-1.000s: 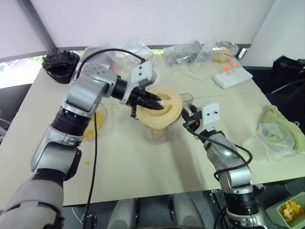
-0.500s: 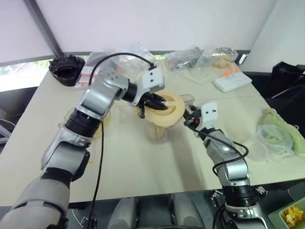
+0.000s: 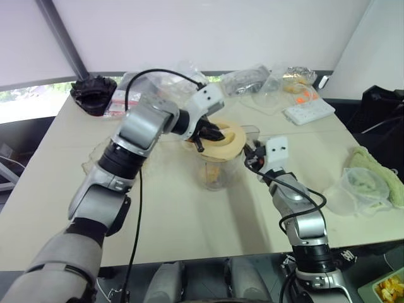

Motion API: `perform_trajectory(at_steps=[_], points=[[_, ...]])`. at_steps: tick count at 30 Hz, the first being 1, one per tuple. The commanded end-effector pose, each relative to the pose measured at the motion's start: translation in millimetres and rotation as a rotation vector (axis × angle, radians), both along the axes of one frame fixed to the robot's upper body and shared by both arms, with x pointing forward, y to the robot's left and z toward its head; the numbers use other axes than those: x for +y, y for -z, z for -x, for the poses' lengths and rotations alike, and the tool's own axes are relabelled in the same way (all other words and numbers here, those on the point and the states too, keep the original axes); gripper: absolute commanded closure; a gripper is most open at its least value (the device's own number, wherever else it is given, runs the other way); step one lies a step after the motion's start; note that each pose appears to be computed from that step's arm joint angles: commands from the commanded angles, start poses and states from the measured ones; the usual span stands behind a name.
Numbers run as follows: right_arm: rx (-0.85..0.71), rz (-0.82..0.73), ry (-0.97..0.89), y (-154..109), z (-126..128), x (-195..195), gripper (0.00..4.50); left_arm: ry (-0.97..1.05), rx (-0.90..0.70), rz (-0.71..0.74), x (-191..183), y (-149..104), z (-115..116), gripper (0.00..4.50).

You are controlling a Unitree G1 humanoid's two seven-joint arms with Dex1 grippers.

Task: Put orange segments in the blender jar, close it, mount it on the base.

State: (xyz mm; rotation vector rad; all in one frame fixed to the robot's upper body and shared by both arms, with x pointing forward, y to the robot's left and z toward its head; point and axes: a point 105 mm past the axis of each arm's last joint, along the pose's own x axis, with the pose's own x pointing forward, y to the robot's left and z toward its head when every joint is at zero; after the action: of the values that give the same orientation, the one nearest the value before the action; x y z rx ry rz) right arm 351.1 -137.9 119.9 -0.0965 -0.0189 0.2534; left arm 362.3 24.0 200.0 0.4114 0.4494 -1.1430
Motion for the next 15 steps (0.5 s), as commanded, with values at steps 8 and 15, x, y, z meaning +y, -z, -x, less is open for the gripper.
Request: perform_trajectory(at_steps=[8,15], points=[[-0.189,-0.001,-0.063,-45.1,3.5,9.7,3.54,-0.267,0.025,-0.122,41.3,43.0,-19.5,3.19],[-0.183,0.007,-0.075,-42.4,3.2,11.4,3.54,-0.263,-0.079,-0.024,34.3,23.3,-19.9,0.05]])
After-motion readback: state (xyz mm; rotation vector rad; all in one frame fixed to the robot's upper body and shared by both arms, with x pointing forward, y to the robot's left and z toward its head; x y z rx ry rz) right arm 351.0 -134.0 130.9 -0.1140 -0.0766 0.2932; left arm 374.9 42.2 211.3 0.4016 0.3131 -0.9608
